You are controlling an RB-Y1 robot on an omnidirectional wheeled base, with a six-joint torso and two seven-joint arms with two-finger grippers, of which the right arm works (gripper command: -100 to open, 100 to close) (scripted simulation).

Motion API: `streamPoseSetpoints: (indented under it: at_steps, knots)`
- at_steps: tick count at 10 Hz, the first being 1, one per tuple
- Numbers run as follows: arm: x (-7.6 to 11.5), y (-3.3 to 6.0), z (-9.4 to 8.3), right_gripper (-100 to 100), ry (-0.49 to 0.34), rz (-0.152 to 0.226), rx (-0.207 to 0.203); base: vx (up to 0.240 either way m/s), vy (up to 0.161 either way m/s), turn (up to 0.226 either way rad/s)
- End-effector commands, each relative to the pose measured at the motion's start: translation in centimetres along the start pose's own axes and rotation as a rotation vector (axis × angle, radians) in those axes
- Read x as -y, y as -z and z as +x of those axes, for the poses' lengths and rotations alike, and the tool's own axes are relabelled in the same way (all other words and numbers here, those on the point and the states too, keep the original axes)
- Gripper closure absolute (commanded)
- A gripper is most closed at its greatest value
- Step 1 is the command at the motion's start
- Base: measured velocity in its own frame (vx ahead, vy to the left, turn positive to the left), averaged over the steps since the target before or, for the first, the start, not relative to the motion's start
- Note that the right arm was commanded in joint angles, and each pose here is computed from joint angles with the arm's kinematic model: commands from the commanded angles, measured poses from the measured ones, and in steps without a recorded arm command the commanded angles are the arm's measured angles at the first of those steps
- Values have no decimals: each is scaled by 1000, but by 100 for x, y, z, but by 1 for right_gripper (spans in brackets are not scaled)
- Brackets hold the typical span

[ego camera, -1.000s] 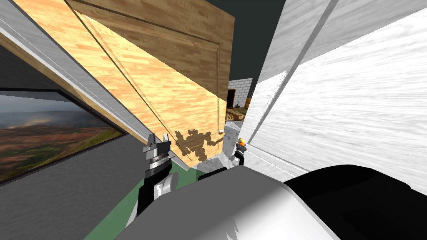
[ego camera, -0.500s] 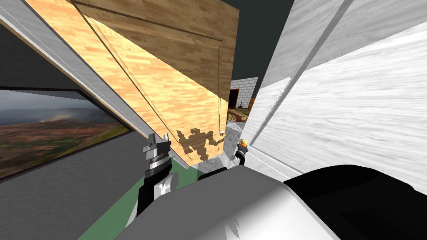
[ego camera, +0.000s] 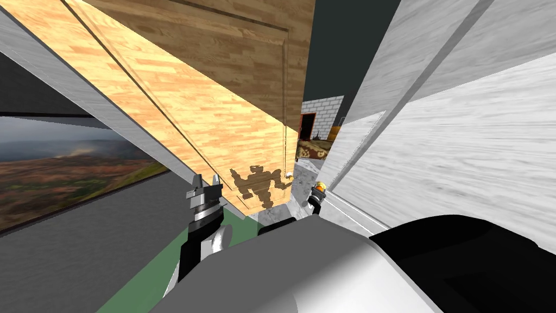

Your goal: Push the door open

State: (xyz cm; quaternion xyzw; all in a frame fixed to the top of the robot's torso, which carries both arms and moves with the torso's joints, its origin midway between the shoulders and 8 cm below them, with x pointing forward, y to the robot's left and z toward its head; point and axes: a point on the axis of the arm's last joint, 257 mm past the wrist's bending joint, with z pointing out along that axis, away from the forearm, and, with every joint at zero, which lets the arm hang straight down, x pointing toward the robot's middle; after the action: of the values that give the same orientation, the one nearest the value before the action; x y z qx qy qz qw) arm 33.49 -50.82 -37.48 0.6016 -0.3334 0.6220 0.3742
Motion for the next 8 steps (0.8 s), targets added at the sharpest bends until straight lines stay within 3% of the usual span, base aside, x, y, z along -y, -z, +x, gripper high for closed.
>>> streamPoseSetpoints:
  at_steps: [1, 2, 3, 8]
  knots:
    - [-114, -59, 23, 100, 6, -30, -20, 20, -52, 40]
    - [-114, -59, 23, 100, 6, -30, -20, 9, -20, -2]
    - [-222, -93, 50, 100, 4, -69, -28, 18, -69, 111]
    - [-506, -146, 105, 100, -2, -174, -45, 37, -117, 111]
